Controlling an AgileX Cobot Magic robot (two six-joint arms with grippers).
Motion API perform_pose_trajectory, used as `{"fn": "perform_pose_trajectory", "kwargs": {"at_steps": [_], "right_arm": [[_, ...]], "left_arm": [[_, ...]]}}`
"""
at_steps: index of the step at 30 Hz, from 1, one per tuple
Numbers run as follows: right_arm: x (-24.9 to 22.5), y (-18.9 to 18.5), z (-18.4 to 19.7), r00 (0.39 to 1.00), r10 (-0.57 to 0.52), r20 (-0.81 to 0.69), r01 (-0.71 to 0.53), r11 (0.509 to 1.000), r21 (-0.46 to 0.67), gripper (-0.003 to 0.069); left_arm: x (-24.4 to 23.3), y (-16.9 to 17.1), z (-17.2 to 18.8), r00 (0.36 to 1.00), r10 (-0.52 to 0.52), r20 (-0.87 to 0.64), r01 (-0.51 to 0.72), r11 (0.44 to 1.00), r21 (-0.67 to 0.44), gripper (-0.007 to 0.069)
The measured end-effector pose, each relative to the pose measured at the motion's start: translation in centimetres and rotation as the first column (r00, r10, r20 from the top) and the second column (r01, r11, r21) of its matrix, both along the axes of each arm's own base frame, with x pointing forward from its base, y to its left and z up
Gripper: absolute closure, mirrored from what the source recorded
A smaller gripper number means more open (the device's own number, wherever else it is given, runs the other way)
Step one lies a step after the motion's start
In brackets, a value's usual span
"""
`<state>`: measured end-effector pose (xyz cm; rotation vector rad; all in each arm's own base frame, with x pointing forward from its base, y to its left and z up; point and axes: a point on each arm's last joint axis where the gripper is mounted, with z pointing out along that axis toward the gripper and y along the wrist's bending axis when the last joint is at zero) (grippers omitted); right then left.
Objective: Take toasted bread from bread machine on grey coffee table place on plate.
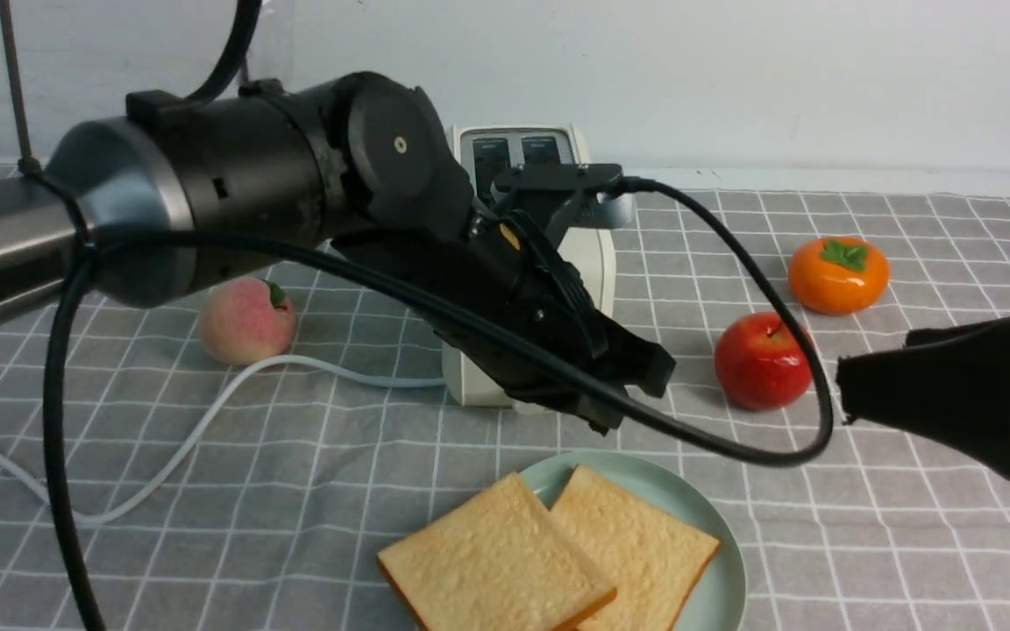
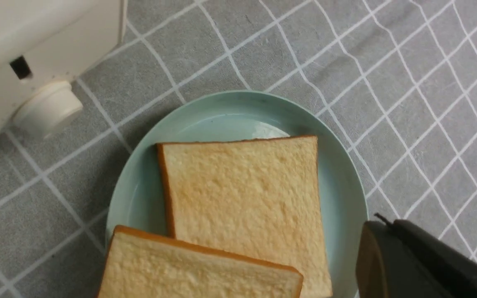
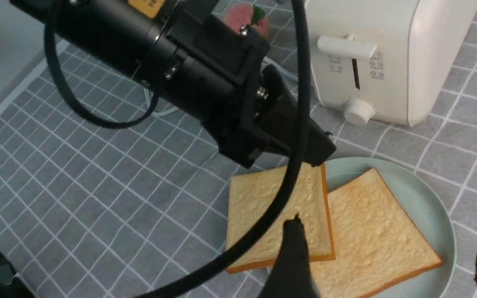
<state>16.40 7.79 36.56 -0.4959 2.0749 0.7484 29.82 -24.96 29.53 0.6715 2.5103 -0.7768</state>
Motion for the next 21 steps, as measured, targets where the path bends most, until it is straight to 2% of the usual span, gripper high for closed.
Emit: {"fn": "perform_pose_trajectory", "kwargs": {"at_steps": [3,6,10,13,16,18,20,21], "right_arm": [[-0.1,0.0,-0.1,1.000,0.006,-0.004,-0.006,1.000,-0.016,0.0111],[0.0,-0.1,-0.2,1.000,0.001,0.003,-0.001,0.999,-0.035,0.0111],[0.2,-0.3,-0.1,0.999,-0.022,0.024,0.023,0.999,-0.035,0.0112],[0.5,-0.4,0.1,0.998,-0.049,0.051,0.051,0.998,-0.037,0.0138],[0.6,-0.6,0.1,0.996,-0.062,0.066,0.065,0.997,-0.048,0.0221],[0.7,-0.6,0.1,0.995,-0.068,0.073,0.072,0.996,-0.054,0.0309],[0.8,-0.7,0.1,0.994,-0.075,0.082,0.080,0.995,-0.059,0.0434],[0.8,-0.7,0.1,0.994,-0.077,0.082,0.082,0.995,-0.058,0.0447]], "left_arm": [[-0.1,0.3,0.7,0.999,-0.004,0.038,0.004,1.000,0.011,0.0638],[-0.7,1.5,2.8,0.992,0.006,0.125,-0.012,0.999,0.047,0.0638],[-1.9,3.9,6.2,0.968,0.105,0.226,-0.126,0.989,0.083,0.0634],[-3.2,6.5,8.6,0.929,0.226,0.292,-0.272,0.954,0.127,0.0617],[-4.6,9.1,10.0,0.891,0.325,0.317,-0.398,0.895,0.202,0.0607],[-5.6,10.7,10.7,0.867,0.381,0.322,-0.467,0.847,0.254,0.0605],[-6.8,12.2,11.1,0.849,0.410,0.334,-0.510,0.802,0.310,0.0604],[-7.0,12.5,11.1,0.847,0.415,0.332,-0.515,0.795,0.321,0.0604]]}}
